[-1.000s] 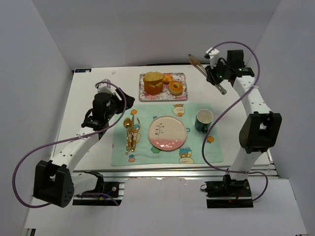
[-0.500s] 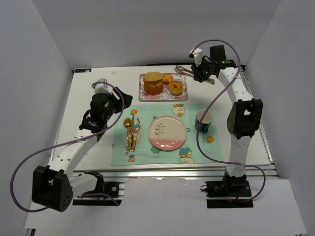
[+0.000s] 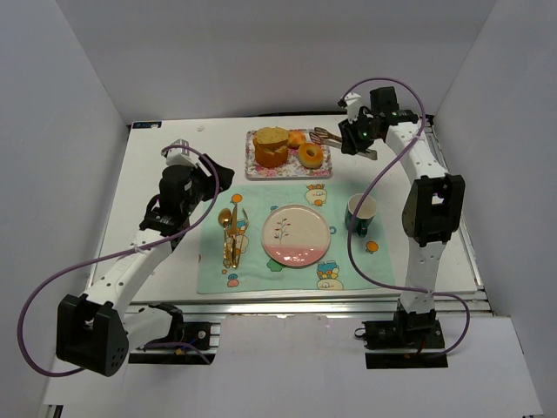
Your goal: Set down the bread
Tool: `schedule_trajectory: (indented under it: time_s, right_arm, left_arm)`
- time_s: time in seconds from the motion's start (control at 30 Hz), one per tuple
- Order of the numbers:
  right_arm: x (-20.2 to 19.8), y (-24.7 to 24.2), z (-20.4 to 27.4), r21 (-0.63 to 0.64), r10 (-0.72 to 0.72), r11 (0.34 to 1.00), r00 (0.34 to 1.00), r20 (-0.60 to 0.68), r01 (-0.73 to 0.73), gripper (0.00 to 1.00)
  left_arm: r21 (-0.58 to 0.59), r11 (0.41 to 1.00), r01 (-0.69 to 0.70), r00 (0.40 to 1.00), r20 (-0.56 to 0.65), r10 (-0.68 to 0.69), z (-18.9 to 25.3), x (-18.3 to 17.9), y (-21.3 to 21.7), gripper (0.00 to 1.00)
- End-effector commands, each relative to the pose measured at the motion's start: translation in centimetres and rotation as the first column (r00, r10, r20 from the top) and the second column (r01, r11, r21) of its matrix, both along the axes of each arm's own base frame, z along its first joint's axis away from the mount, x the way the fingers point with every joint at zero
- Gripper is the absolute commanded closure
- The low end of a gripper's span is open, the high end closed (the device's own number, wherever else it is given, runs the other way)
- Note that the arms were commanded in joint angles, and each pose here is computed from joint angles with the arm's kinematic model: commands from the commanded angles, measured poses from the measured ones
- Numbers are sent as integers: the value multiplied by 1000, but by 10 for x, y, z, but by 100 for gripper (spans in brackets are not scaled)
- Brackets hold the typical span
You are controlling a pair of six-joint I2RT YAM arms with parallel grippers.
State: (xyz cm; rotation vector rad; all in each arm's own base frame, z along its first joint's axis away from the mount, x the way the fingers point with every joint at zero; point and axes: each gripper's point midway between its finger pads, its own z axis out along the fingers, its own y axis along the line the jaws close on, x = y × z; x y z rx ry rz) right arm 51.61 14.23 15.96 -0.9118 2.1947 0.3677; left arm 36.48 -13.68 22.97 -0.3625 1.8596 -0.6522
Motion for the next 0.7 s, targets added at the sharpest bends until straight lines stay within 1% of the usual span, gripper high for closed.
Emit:
schedule_trajectory:
  time_s: [0.0,0.43,0.67]
  right_arm:
    - [-10,-2,11,46,-36,998,999,-27,37,56]
    - [-10,0,-6,81,-51,995,994,-95,59,53]
    - [-6,-2,-17,71,-79,994,990,-114,88,52]
  left_arm:
    - [-1,1000,-5,1000,24,5,9,-3,2,24]
    - [-5,1000,-10,1000,23,11,8,-2,3,24]
    - [-3,1000,-9,1000,20,9,8,0,2,24]
